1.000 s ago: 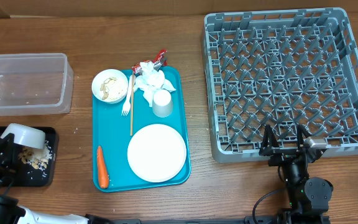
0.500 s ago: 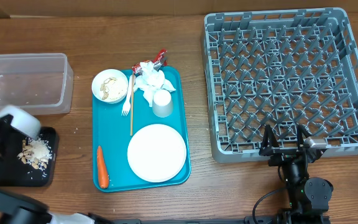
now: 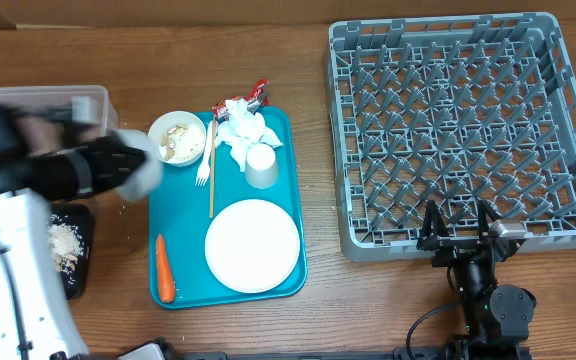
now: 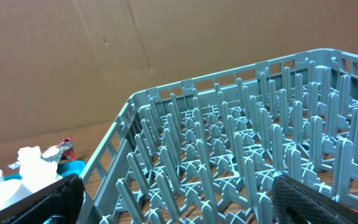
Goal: Sort waste into correct bins and load items into the dishwasher rack
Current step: 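Return the emptied bowl to the teal tray and release it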
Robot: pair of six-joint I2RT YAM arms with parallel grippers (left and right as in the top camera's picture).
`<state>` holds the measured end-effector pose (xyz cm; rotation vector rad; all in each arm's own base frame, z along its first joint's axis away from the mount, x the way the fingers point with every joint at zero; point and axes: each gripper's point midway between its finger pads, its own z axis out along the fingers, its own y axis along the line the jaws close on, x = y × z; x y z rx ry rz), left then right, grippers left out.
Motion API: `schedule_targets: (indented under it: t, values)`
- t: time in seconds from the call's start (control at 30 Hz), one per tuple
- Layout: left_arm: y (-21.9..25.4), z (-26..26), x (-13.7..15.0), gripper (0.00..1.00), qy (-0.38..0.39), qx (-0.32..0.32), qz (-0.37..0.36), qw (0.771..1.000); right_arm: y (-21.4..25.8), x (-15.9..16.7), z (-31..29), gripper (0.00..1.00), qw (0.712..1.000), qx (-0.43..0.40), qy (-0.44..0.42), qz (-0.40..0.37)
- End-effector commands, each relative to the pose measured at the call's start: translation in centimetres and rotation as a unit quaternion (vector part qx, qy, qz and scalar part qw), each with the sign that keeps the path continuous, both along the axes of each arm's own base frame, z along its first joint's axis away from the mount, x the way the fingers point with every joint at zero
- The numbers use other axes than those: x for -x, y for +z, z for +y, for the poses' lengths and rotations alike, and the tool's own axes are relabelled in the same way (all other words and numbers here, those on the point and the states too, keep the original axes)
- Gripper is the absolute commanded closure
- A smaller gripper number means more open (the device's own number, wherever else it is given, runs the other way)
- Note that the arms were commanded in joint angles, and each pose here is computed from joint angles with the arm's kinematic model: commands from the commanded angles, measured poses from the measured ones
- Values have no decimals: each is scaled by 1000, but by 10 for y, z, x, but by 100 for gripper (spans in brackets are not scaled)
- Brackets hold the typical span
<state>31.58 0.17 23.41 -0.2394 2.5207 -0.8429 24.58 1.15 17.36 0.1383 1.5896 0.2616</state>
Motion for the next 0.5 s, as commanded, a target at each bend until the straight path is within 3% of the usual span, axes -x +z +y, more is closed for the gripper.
schedule_targets:
  t: [0.0, 0.13, 0.47]
  values:
    - [-29, 11, 10, 96, 76, -205, 93, 971, -2, 0, -2, 0, 1000, 4, -5, -1]
    - [-43, -6, 18, 96, 101, -282, 128, 946, -2, 0, -2, 0, 1000, 4, -5, -2]
    - [-108, -32, 29, 96, 81, -274, 227, 931, -2, 0, -2, 0, 1000, 4, -5, -2]
